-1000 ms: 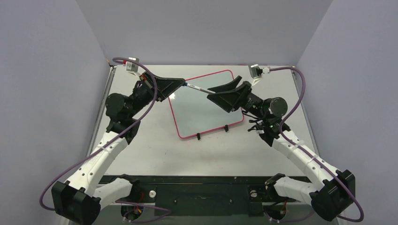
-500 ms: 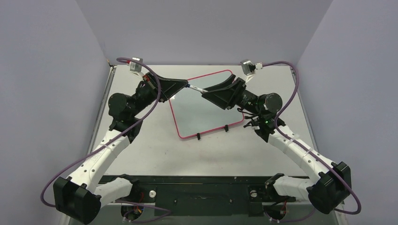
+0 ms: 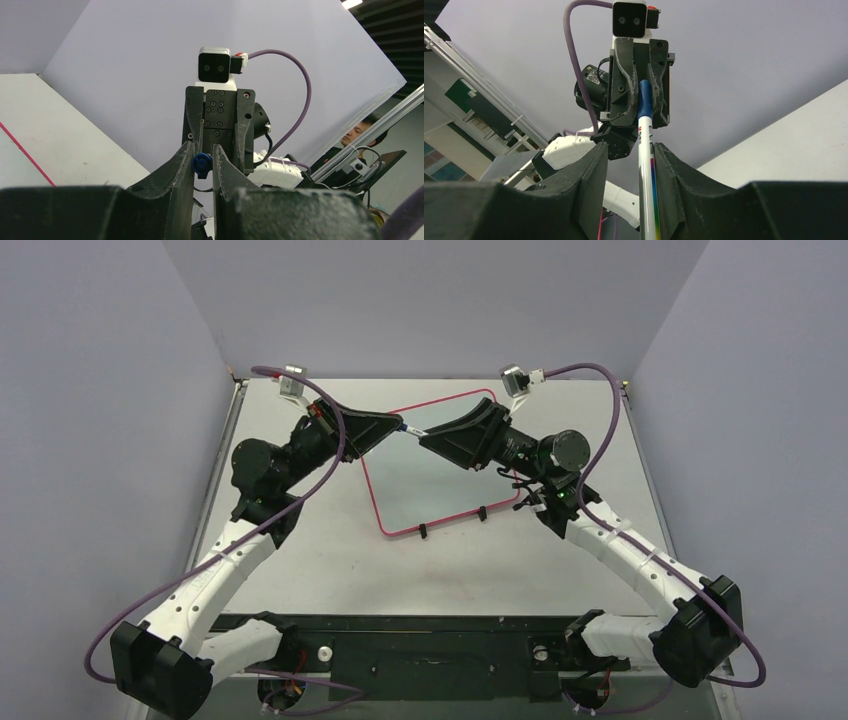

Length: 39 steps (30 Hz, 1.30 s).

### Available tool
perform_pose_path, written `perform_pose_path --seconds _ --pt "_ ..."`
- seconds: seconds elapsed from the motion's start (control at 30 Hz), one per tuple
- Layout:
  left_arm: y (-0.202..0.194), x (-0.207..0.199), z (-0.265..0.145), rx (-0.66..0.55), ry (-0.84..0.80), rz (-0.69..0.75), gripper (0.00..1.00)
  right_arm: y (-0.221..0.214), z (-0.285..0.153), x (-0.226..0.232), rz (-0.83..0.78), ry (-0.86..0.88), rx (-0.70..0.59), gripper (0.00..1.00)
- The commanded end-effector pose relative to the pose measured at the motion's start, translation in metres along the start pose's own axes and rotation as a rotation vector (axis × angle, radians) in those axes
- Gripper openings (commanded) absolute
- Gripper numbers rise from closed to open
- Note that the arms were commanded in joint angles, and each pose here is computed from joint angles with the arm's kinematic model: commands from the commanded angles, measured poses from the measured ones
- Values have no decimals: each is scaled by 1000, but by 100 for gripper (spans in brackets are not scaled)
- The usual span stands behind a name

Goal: Write a sentence on the whiteboard
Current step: Open the pen cap from the whiteboard marker.

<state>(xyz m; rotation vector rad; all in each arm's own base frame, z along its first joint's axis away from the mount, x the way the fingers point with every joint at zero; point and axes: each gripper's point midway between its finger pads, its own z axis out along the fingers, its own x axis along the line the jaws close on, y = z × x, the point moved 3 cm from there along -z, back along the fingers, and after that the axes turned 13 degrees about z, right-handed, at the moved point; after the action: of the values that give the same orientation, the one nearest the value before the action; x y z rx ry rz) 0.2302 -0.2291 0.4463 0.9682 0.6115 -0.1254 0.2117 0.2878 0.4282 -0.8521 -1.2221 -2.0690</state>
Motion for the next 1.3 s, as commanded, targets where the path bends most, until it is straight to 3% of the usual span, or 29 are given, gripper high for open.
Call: perform_pose_path --seconds 0.0,1.27 --pt "5 -6 2 -13 -5 41 0 5 8 28 -68 89 9 34" --pt "-4 4 -5 -22 52 39 0 8 16 21 -63 67 -28 25"
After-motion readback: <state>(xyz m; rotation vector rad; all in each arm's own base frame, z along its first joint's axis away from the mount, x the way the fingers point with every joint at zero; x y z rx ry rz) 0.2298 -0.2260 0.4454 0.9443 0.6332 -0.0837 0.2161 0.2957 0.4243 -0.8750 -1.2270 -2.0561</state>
